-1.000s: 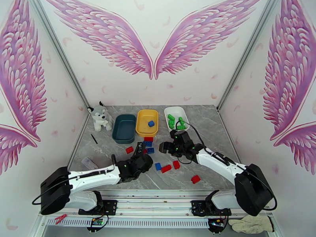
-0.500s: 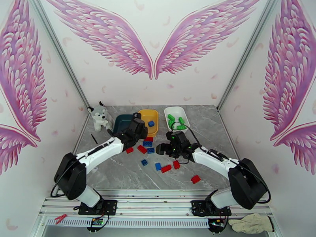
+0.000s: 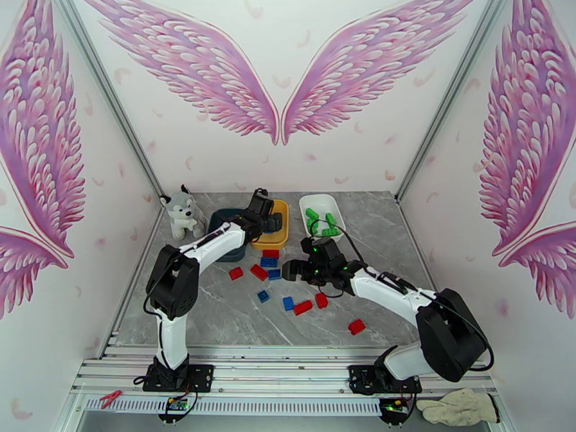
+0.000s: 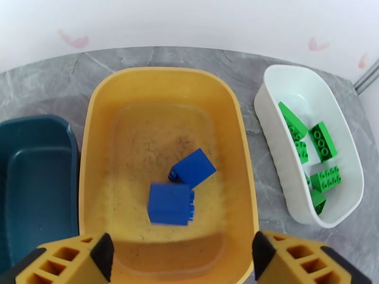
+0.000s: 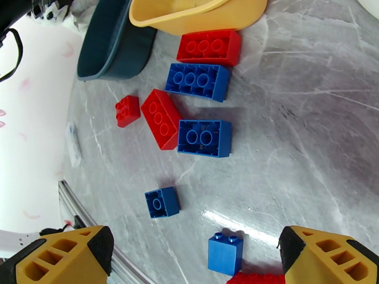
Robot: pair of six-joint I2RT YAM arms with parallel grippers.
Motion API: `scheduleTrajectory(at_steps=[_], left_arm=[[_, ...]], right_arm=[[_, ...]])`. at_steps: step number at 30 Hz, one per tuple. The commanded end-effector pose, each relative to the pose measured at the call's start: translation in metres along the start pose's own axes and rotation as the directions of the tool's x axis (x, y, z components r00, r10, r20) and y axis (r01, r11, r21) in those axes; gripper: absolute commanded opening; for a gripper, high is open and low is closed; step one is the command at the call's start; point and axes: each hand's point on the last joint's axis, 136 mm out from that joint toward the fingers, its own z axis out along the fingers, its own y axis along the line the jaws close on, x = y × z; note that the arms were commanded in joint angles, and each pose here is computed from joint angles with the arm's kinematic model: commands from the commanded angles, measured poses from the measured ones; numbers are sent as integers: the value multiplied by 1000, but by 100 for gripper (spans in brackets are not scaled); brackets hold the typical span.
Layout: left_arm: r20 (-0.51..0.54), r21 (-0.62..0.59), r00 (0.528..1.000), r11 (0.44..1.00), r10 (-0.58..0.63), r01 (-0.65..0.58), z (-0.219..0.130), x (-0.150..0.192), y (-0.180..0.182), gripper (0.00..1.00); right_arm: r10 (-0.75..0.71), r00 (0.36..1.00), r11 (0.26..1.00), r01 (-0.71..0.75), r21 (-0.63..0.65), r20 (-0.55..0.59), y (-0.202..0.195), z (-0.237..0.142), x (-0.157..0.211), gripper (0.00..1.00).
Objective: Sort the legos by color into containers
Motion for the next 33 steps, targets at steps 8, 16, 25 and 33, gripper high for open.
scheduleTrajectory(at_steps=[8, 16, 25, 33], left_arm=[[92, -7, 996, 1000, 7, -6, -106, 27, 24, 88], [-11, -8, 1000, 1000, 26, -26, -144, 125, 50, 90], [-93, 99, 993, 991, -79, 88, -162, 215, 56, 90], [-136, 104, 989, 992, -62, 76, -142, 250, 38, 88]], right_arm=[[1, 995, 1000, -1, -5, 96, 16, -27, -10, 99], [-59, 998, 997, 59, -40, 7, 43, -10, 26, 99], [-175, 979, 984, 172, 35, 104, 57, -20, 51, 92], [-164, 980, 985, 158, 63, 109, 52, -21, 52, 86]])
